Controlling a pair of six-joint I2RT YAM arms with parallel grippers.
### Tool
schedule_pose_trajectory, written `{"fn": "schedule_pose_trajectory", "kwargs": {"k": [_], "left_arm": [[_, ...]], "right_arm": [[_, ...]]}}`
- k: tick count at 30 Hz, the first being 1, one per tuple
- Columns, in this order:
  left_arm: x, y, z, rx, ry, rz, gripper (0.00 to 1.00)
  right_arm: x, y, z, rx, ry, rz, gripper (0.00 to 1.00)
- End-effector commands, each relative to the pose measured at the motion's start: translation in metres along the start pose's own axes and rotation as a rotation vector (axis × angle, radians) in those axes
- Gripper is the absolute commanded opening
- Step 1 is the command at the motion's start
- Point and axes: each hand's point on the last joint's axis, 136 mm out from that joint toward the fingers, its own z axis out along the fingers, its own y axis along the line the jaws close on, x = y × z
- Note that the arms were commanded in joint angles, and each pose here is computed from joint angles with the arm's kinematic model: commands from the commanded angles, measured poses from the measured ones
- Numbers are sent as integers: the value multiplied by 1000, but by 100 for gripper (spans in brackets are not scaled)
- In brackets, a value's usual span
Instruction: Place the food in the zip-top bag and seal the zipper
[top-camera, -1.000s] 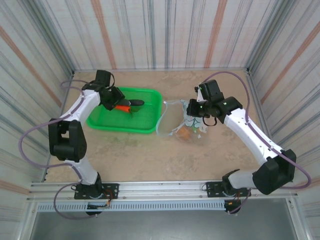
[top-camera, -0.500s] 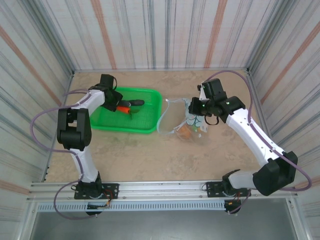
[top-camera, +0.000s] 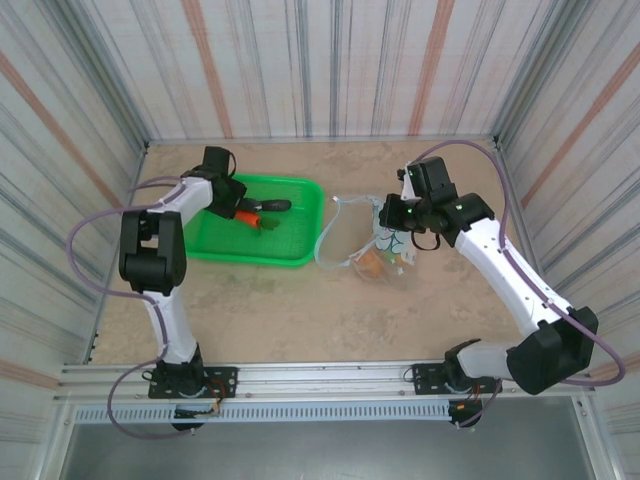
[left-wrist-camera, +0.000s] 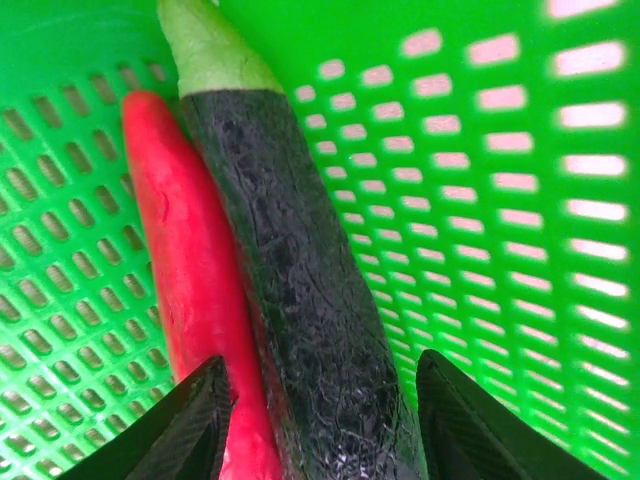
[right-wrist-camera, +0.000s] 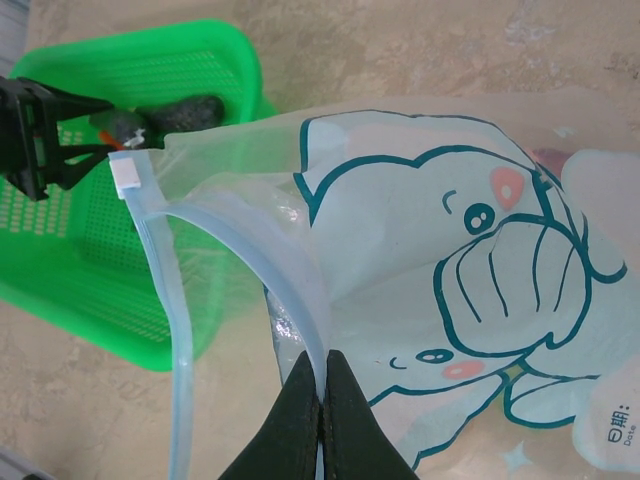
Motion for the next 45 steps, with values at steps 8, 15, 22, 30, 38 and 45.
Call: {"fn": "schedule_pose_trajectory", "kwargs": {"k": [8, 15, 22, 30, 38, 45], "left_arm": [[7, 29, 22, -135, 50, 98, 30], [7, 38, 8, -156, 46, 167, 26], [9, 41, -23, -125, 25, 187, 26], [9, -2, -87, 85, 1, 298, 29], [47, -35, -167, 288, -28, 535, 29], [120, -57, -239, 499, -28, 789, 29]], "right_arm": [[-6, 6, -17, -16, -22, -1, 0], [-8, 5, -24, -10, -34, -4, 0], [-10, 5, -29, -15, -49, -3, 0], [-15, 10, -37, -35, -69, -8, 0], [-17, 18, -41, -82, -71, 0, 0], [-1, 23, -22, -120, 5, 11, 0]]}}
